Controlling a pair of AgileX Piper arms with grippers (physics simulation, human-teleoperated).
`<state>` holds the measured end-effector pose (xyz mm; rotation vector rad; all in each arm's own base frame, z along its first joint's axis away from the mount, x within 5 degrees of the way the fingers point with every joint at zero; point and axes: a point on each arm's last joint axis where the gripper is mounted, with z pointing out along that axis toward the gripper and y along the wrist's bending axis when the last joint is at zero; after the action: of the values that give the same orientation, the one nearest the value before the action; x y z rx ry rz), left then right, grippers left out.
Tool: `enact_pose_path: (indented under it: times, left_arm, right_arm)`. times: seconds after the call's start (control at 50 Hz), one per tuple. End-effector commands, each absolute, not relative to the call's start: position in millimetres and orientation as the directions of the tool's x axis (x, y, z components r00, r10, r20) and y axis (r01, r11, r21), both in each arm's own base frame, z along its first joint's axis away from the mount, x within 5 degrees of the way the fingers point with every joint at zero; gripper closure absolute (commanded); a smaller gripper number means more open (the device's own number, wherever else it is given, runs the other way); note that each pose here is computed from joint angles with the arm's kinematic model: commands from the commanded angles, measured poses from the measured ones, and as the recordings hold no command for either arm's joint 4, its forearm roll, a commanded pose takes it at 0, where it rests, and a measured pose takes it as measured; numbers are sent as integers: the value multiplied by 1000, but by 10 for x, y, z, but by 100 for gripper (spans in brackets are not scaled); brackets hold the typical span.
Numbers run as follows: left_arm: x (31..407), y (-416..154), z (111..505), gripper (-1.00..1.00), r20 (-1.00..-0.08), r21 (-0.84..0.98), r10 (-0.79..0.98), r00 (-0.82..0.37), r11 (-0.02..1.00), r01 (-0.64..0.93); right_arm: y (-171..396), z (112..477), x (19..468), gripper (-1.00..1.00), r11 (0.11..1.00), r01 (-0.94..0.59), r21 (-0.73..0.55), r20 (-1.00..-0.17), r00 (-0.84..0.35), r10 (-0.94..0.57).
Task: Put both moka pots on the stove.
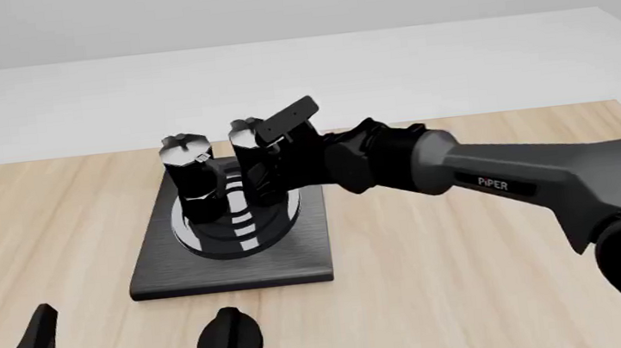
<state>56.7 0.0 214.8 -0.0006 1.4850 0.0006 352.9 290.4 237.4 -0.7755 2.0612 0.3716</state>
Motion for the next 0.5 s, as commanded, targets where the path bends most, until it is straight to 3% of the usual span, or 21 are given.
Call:
enact_pose_path:
  times: [0.02, 0.5]
  left_arm:
    - [567, 0, 2148, -100, -996, 0, 0, 86, 1000, -1]
    - [568, 0, 2148, -100, -996, 0, 0, 86, 1000, -1]
  right_arm:
    - [2880, 2449, 3465, -100, 756, -654, -28, -822, -416, -390]
    - [2603, 3098, 3141, -100, 730, -678, -89, -839, -344, -422]
